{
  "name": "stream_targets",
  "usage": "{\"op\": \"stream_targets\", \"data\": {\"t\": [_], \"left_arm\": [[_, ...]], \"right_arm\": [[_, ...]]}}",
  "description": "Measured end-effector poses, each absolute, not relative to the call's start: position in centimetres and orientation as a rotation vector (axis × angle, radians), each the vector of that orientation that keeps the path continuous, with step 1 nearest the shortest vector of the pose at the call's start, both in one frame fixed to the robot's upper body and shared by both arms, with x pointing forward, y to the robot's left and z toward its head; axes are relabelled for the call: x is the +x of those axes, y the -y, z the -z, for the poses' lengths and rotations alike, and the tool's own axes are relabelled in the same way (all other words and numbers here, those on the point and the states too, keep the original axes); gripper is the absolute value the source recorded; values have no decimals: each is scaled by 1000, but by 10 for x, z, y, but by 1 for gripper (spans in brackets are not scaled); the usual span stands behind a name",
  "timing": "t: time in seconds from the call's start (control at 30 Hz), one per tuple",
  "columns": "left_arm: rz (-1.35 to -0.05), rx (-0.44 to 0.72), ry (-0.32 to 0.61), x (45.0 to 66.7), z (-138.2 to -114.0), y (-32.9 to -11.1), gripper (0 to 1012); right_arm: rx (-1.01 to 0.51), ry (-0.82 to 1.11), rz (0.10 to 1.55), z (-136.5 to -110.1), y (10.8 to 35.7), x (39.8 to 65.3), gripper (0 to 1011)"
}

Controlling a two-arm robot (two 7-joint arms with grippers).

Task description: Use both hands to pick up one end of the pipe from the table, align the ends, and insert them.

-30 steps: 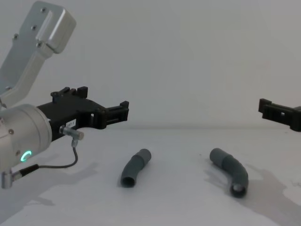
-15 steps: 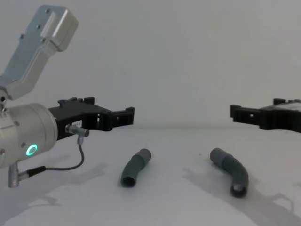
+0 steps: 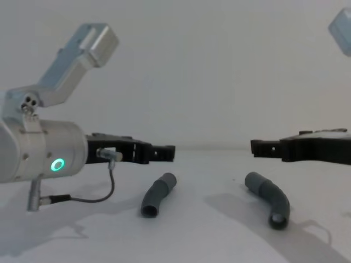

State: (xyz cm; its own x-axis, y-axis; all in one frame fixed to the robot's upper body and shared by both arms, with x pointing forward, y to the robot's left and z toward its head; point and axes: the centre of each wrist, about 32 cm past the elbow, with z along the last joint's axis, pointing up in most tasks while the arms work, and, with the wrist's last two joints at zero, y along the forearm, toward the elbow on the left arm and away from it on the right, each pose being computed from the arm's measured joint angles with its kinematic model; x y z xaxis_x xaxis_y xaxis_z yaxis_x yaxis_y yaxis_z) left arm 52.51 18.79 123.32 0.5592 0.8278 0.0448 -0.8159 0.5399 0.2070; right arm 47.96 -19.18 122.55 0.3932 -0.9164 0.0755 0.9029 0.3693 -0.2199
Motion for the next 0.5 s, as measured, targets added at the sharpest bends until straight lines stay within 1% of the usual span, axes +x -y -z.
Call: {"op": "stream_targets", "data": {"t": [0.33,0.5], "left_arm": [[-906,335,-134,545,-1238,-177,1001],[-896,379,-156,551,-1239,-174,1001]], "right_arm": [[-288,-103,1158,-1226,187,490,1004],[-303,-118,1148,-1225,185,494,1004]]}}
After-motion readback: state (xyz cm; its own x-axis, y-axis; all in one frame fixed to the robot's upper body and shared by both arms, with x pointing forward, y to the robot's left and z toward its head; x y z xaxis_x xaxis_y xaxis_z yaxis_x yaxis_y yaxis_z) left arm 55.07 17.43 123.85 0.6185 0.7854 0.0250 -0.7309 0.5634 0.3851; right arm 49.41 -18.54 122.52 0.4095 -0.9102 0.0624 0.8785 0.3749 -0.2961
